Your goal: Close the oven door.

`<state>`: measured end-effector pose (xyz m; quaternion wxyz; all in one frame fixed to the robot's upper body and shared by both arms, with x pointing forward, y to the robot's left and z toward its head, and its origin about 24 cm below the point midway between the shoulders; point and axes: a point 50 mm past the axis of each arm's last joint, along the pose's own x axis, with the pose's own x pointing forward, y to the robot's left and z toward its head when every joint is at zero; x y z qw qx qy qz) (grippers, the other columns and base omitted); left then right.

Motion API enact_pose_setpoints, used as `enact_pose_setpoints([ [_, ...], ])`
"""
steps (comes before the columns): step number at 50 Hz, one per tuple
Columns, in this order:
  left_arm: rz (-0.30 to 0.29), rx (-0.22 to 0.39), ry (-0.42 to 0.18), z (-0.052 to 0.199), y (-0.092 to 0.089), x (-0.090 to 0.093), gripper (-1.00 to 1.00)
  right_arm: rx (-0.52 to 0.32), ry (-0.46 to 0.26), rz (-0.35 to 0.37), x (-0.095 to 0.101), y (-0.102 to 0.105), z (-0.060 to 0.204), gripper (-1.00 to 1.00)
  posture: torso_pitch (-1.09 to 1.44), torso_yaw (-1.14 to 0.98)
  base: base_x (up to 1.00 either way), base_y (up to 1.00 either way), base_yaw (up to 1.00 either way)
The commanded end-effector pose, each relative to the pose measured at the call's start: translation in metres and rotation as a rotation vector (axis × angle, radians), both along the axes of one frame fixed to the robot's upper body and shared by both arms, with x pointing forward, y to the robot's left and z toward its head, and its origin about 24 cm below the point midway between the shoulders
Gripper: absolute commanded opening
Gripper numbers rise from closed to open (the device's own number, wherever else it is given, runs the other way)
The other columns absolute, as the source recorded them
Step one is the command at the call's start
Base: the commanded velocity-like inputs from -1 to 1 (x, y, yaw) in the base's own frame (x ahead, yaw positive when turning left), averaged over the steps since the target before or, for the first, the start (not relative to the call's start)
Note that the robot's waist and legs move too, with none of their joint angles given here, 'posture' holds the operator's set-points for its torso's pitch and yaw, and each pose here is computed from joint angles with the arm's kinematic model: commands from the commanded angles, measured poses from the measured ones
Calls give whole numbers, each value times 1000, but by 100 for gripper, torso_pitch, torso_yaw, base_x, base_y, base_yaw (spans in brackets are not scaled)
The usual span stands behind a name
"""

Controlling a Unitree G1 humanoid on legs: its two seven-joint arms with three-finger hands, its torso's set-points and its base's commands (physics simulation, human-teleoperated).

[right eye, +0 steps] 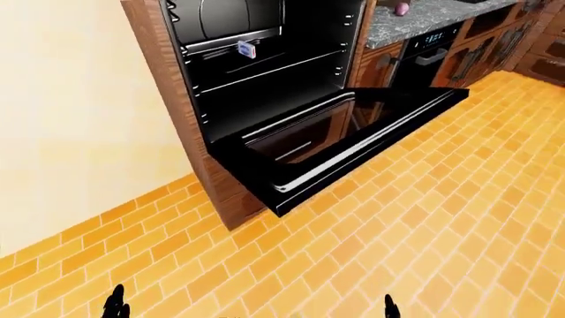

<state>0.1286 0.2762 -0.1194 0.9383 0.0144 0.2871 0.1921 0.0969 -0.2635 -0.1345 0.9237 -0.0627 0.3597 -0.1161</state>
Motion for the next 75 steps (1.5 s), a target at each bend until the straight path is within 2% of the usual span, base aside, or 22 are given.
enact_pose_setpoints([
  [1, -14, 10, -27, 3, 0, 4, 100, -39, -47, -18, 6, -11, 7, 100, 0, 0, -18, 0, -55],
  [20, -14, 10, -25, 3, 0, 4, 100, -32, -47, -18, 5, -10, 7, 100, 0, 0, -20, 0, -50],
  [53, -14, 9, -25, 3, 0, 4, 100, -22, -47, -15, 5, -8, 6, 100, 0, 0, -20, 0, -25],
  [57, -14, 9, -25, 3, 0, 4, 100, -4, -48, -31, 5, -9, 6, 100, 0, 0, -8, 0, -5],
  [75, -14, 8, -25, 3, 0, 4, 100, 40, -69, -16, 6, -11, 7, 100, 0, 0, 0, 0, 0],
])
